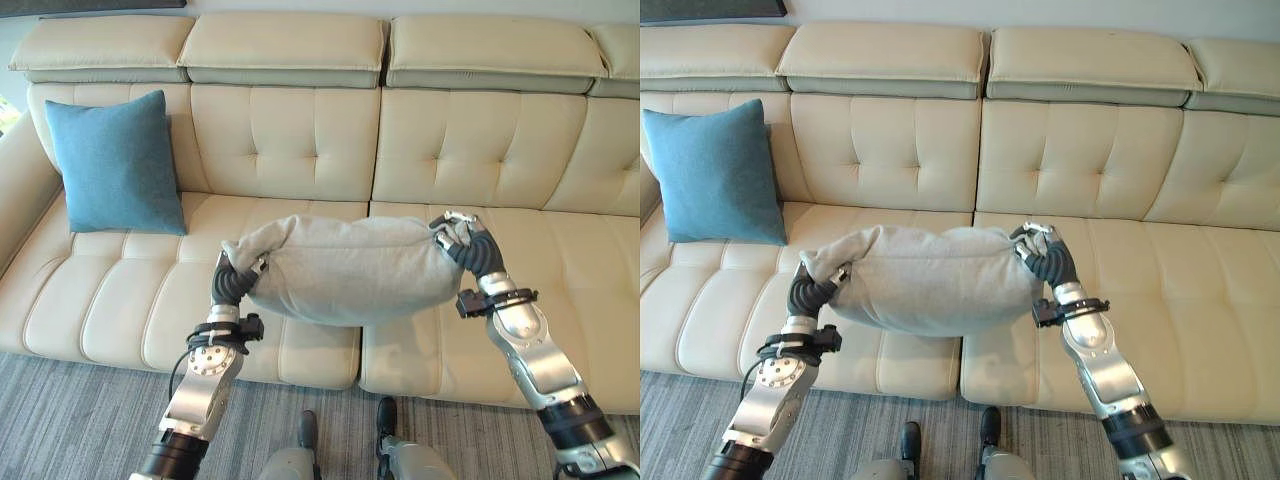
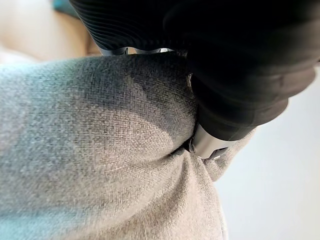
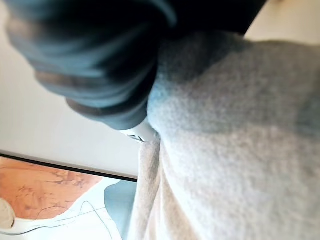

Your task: Pick up all the scattered cushions and arrange them neatly on the sofa.

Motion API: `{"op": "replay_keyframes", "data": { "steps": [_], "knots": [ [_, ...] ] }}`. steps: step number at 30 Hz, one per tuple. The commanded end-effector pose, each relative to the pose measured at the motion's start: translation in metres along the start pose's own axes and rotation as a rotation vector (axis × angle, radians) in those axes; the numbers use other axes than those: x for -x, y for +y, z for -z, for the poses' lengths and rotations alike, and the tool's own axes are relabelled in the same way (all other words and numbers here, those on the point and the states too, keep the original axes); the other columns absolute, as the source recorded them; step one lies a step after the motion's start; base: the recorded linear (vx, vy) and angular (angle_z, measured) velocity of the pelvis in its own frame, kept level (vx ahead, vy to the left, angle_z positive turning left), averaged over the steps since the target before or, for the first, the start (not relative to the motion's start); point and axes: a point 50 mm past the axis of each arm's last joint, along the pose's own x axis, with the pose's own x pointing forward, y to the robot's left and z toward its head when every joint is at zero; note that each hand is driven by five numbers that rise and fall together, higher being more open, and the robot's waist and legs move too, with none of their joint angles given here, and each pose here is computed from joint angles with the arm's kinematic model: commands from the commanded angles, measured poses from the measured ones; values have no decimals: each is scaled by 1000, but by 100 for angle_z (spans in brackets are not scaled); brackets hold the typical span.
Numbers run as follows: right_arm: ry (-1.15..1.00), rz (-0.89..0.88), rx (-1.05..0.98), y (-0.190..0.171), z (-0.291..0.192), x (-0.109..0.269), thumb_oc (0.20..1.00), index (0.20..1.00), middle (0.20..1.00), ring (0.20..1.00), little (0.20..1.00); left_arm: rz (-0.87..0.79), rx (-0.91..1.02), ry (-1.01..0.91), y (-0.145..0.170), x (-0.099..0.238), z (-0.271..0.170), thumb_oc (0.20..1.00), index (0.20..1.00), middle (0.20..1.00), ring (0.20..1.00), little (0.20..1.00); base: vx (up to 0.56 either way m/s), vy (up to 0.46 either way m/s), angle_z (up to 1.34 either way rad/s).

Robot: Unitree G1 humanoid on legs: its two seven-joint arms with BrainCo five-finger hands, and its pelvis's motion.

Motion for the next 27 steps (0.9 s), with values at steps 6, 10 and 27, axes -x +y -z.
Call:
{"op": "replay_keyframes", "data": {
  "steps": [6, 10, 27],
  "knots": [
    [-341, 63, 138, 1, -83, -78, 200, 200, 200, 200, 200, 42, -62, -340, -42, -82, -80, 200, 200, 200, 200, 200, -103, -6, 3],
    [-334, 128, 212, -6, -92, -97, 200, 200, 200, 200, 200, 15, -131, -314, -45, -104, -84, 200, 200, 200, 200, 200, -60, 4, 2],
    [-361, 434, 309, -82, -152, -131, 1000, 1000, 1000, 1000, 1000, -293, -225, -372, 63, -142, -154, 1000, 1000, 1000, 1000, 1000, 19, 17, 0]
  ]
}}
